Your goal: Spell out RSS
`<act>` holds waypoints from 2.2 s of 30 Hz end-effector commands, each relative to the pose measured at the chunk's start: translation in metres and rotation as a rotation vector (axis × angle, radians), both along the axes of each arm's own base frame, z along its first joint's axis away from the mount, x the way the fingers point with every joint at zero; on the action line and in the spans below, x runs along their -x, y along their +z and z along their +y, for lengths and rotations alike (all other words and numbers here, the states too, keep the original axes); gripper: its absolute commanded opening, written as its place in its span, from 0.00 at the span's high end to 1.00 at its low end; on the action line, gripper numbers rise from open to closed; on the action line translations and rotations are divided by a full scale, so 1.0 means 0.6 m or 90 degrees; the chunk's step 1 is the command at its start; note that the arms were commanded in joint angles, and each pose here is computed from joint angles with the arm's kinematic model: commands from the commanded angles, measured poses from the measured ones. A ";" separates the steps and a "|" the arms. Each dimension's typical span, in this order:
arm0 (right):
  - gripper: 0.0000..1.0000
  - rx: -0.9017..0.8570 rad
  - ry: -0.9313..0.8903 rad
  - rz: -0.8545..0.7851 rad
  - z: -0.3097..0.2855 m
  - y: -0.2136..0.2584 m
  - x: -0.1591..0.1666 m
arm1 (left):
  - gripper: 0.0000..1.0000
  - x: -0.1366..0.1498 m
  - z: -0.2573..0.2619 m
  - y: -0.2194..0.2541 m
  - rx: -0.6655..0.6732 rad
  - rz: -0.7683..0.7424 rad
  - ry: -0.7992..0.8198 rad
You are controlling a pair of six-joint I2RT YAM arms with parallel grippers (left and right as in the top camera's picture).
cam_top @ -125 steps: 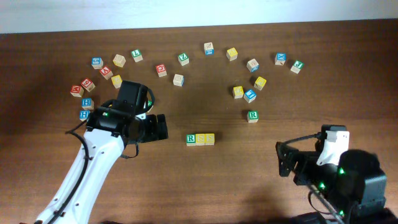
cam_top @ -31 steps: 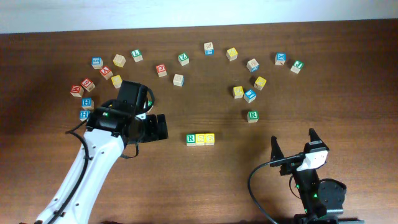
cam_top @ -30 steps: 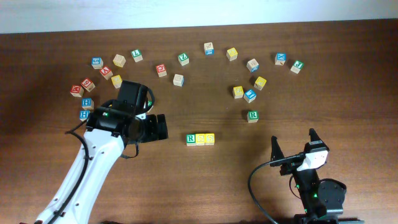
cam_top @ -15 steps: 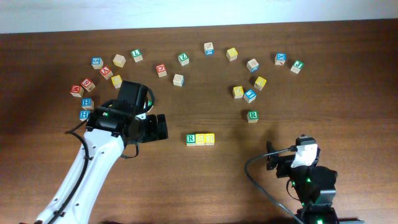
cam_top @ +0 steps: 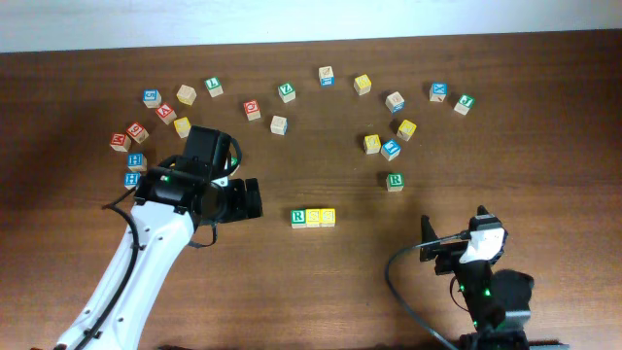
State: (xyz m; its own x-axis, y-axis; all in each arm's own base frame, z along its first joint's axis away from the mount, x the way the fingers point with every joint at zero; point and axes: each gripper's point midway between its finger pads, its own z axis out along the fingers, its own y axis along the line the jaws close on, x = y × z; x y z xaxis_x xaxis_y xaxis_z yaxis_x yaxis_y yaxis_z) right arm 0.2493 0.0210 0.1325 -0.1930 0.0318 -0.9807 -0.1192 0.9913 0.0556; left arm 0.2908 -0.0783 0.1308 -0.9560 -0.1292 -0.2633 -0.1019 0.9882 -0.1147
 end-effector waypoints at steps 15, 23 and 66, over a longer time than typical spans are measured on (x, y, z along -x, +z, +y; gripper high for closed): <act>0.02 0.043 0.016 -0.083 0.010 0.043 0.008 | 0.01 -0.006 0.003 0.009 -0.004 -0.012 0.001; 0.02 0.042 0.016 -0.083 0.010 0.043 0.008 | 0.01 -0.006 0.003 0.009 -0.004 -0.012 0.001; 0.02 0.004 -0.001 -0.078 0.004 0.043 0.008 | 0.01 -0.005 0.003 0.009 -0.004 -0.012 0.001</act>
